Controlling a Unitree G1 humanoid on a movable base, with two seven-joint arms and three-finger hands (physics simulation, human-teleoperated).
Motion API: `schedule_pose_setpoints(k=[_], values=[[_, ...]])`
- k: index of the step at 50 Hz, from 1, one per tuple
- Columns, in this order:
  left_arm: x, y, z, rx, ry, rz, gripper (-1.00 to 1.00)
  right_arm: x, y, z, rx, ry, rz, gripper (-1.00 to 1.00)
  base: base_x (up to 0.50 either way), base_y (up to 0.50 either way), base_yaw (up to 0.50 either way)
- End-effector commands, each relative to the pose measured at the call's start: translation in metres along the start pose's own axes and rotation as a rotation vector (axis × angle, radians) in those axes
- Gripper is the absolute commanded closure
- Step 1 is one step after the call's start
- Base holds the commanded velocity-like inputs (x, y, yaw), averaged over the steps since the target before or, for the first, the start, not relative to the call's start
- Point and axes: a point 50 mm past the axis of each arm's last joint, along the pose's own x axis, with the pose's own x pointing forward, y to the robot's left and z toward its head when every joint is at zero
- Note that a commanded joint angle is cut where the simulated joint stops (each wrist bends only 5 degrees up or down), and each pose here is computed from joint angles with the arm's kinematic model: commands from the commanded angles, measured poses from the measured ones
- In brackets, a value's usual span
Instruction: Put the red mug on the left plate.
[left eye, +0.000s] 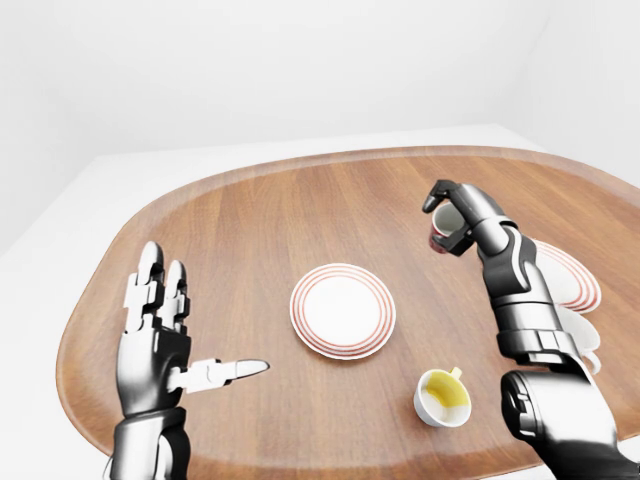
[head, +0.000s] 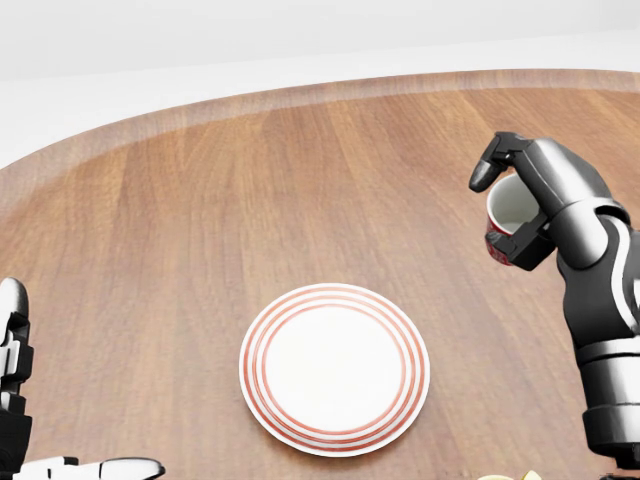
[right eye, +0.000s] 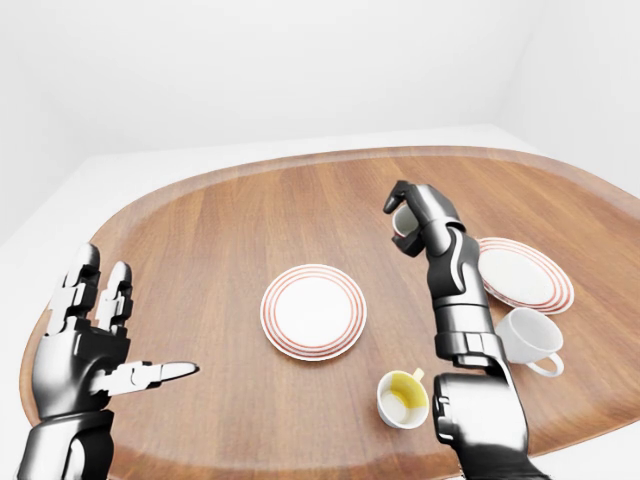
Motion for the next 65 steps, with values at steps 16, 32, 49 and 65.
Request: schedule_pose_setpoints(k=[16, 32, 49, 65], values=[[0.000, 0.002, -0.001, -0.004, 0.002, 0.006, -1.00, 0.042, 0.075, 0.105, 0.074, -0.167, 0.209, 1.00, 0.00, 0.00, 0.00], [0.000, 0.000, -0.003, -0.004, 0.006, -0.004, -1.00, 0.028, 0.123, 0.114, 0.077, -0.168, 0.323, 1.00, 0.00, 0.00, 0.00], [0.001, 0.003, -0.004, -0.010, 0.009, -0.001, -1.00, -0.002, 0.187, 0.086, 0.083, -0.075, 0.462, 1.00, 0.00, 0.00, 0.00], [0.003, 0.004, -0.006, -0.015, 0.016, 0.000, -1.00, -0.011, 0.196, 0.069, 0.088, -0.016, 0.295, 1.00, 0.00, 0.00, 0.00]])
